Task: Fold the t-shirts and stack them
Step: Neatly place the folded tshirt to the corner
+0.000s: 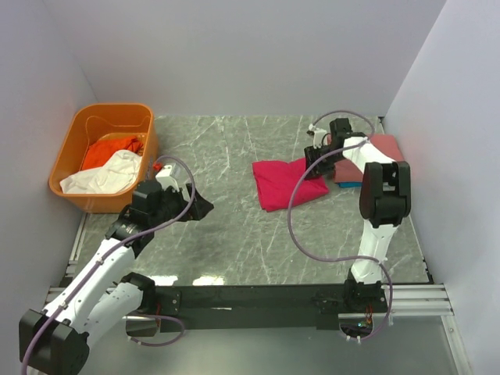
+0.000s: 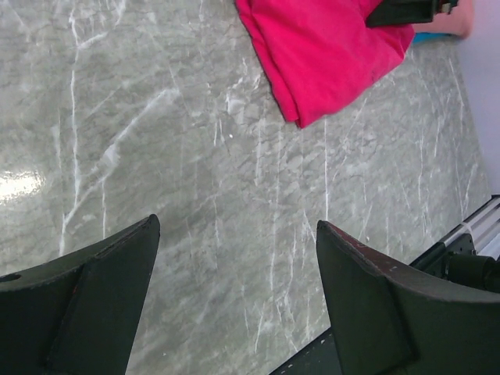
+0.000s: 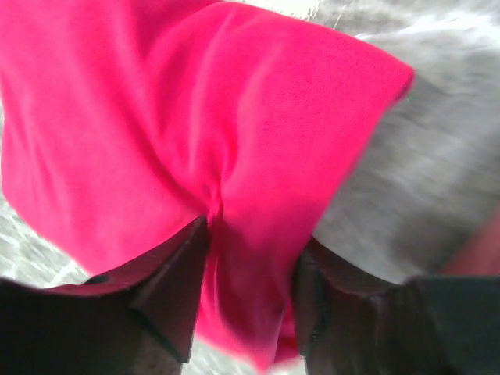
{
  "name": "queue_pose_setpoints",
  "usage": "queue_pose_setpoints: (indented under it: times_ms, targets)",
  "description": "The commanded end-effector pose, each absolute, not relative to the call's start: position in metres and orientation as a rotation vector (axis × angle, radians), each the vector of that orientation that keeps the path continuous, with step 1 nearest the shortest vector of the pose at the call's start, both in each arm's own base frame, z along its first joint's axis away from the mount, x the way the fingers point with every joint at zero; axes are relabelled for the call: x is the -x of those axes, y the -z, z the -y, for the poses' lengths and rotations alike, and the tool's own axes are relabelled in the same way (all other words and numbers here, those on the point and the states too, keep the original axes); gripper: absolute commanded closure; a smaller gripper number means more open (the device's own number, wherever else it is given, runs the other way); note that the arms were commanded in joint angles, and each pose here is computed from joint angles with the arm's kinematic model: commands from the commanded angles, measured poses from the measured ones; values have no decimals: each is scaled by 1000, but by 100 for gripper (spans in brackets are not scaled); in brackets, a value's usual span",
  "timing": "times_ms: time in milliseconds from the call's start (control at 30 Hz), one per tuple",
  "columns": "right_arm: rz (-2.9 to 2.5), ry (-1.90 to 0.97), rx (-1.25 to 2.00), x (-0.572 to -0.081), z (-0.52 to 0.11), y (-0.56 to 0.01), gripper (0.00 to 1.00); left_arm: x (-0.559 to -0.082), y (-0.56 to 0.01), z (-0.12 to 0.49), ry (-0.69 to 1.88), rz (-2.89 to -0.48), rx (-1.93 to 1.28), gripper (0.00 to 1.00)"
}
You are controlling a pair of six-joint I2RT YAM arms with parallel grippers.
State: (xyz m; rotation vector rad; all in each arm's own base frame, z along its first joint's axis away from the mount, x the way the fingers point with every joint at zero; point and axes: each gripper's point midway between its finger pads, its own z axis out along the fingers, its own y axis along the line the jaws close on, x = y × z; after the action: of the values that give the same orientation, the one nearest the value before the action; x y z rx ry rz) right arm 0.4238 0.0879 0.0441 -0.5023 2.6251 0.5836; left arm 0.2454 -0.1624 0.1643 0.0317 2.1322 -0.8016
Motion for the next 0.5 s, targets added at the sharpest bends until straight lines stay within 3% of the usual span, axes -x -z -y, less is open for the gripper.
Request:
queue_pose_setpoints:
  times_ms: [0, 300, 367, 467]
  targets:
    - [-2431, -417, 672, -439, -79, -120, 46, -248, -186, 168, 835, -2052, -63, 13]
    - [-2069, -324, 1139, -387, -117, -155, 25, -246, -181, 184, 919, -2054, -45, 14]
    - [-1999, -327, 1074, -371, -113, -156, 6, -245, -186, 206, 1005, -2033, -33, 14]
    - [-1957, -374, 759, -396, -91, -174, 0, -257, -183, 236, 1073, -2046, 65, 13]
